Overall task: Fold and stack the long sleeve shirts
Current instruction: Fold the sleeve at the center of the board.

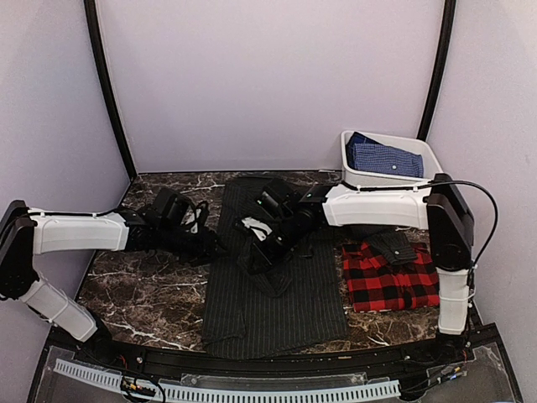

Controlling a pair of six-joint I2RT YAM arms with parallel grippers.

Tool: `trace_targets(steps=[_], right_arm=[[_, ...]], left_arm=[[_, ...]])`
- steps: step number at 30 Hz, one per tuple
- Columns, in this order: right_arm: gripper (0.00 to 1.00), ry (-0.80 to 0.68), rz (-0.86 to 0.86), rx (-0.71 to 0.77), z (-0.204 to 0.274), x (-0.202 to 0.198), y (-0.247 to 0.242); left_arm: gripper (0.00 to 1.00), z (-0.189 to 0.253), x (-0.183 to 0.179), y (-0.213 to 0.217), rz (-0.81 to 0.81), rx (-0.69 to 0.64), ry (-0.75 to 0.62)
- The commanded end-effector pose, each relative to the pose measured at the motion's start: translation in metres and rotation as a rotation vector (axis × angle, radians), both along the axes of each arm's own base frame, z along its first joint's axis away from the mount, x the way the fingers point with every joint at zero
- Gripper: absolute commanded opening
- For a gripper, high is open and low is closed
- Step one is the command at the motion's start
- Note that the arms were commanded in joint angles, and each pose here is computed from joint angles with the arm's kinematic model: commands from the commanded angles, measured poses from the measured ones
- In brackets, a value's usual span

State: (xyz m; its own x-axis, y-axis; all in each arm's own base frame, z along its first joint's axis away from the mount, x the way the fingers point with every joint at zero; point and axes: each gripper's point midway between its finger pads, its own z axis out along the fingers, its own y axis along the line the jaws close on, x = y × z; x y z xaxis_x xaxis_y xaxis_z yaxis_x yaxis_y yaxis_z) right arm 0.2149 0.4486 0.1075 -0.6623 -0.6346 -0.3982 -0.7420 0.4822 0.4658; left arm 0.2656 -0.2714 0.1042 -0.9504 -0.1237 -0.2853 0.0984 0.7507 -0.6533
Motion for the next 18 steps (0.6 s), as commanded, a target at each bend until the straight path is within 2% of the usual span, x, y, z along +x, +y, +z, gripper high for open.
trace_targets(steps=[1,9,18], right_arm=[[0.0,0.056,0.058,0.001,0.001,-0.025,0.02],[0.0,0.124,0.091,0.015,-0.003,-0.051,0.038],[0.0,0.171,0.137,0.01,-0.012,-0.077,0.055]], left_arm=[[0.43,0.009,0.007,0.007,0.051,-0.004,-0.055],[0.43,0.01,0.01,0.036,0.146,0.05,-0.089],[0.43,0.007,0.005,0.045,0.163,0.046,-0.088]])
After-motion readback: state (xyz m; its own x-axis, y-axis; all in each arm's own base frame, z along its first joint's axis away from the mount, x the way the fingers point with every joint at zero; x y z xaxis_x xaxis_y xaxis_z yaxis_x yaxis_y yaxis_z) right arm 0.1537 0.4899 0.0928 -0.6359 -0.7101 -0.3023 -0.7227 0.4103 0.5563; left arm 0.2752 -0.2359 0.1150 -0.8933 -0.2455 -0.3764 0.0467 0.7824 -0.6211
